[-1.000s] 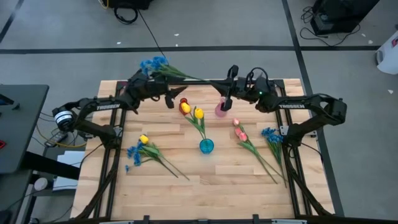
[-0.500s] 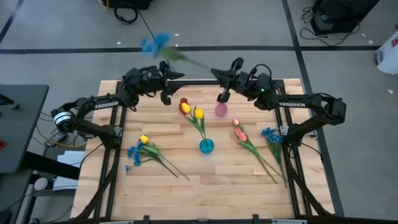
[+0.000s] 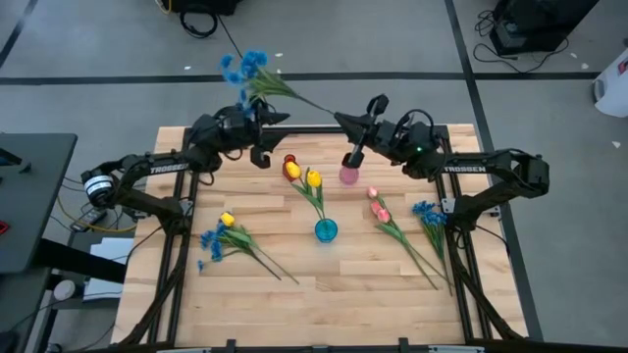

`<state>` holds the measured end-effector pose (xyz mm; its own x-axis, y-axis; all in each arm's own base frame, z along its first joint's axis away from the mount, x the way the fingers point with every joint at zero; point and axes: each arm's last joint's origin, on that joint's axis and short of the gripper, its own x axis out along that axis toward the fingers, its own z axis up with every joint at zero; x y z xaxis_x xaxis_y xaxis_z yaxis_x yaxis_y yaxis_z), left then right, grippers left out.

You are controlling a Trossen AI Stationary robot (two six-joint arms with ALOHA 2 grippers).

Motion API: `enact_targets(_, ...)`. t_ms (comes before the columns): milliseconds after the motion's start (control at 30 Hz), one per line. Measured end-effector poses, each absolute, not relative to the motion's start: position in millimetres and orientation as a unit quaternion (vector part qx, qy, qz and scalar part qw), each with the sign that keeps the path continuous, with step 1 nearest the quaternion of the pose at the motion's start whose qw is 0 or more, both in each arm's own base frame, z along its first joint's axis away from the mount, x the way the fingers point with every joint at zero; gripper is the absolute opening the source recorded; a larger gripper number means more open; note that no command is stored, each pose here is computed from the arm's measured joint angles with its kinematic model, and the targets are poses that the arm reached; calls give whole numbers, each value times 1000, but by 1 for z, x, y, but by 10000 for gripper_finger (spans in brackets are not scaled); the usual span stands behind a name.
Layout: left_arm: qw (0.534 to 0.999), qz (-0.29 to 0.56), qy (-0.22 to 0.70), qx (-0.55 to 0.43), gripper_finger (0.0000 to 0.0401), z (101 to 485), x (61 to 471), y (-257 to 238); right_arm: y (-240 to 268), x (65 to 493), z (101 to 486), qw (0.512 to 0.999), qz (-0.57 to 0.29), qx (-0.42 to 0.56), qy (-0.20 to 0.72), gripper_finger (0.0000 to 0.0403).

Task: Sort flowers into vase by color
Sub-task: Put the middle right blue flowers into the pink vase

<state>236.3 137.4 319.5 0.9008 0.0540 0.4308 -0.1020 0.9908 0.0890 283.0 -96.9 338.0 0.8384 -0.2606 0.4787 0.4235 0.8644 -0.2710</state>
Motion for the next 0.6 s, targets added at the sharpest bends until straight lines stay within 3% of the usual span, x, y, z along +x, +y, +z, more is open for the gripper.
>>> enact_targets(233,961,63,-267,39,204,329,235,133,-85,285,340,941,-157,-186,-235,19)
enact_targets(600,958,24,-287,18,204,348,259,129,-80,288,338,946,-148,-183,-223,19)
